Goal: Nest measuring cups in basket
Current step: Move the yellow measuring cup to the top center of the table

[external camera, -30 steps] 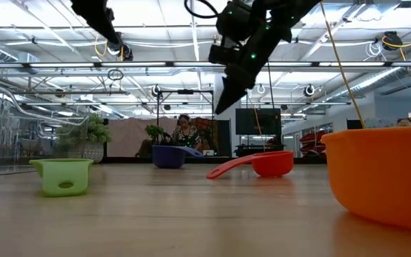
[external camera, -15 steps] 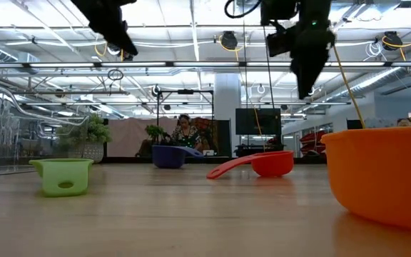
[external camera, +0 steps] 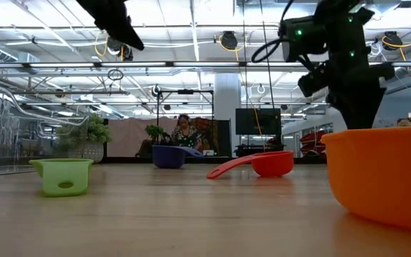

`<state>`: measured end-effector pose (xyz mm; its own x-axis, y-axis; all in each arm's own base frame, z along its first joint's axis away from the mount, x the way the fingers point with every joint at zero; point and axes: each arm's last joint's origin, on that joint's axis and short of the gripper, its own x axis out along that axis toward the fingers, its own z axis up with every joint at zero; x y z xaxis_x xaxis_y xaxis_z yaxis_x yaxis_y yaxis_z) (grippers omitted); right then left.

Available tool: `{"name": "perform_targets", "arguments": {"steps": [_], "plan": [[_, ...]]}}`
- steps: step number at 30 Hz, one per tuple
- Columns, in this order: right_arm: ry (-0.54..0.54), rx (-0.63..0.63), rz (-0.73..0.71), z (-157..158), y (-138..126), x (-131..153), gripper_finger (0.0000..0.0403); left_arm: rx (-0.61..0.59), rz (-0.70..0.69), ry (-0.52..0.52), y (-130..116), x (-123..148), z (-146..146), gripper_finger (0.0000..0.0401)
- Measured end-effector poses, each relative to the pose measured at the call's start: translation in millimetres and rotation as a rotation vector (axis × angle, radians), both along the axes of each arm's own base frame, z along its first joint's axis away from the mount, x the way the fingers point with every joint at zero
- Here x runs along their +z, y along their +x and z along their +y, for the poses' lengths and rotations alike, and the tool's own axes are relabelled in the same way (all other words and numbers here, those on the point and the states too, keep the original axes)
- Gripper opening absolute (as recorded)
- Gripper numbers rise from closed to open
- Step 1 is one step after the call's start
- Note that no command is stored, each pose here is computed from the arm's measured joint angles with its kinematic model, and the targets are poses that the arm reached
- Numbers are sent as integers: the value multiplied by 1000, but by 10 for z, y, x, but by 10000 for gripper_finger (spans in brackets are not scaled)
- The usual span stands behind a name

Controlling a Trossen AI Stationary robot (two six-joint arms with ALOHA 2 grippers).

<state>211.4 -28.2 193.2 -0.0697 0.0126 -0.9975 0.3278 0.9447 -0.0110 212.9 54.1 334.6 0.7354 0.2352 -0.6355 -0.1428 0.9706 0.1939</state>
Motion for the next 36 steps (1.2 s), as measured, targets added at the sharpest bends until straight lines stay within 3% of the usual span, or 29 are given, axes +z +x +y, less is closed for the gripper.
{"name": "perform_targets", "arguments": {"steps": [10, 20, 26, 36], "plan": [[-15, -7, -78, -21, -14, -241, 187, 18, -7, -23, 1, 0, -3, 106], [-64, 54, -77, -35, -11, -247, 15, 21, -6, -28, -1, -2, -3, 106], [-123, 90, -83, -56, 3, -245, 3, 21, -5, -27, -1, -3, -3, 106], [-141, 125, -349, -84, 280, -146, 1, 19, -6, -25, 0, -1, -3, 106]]}}
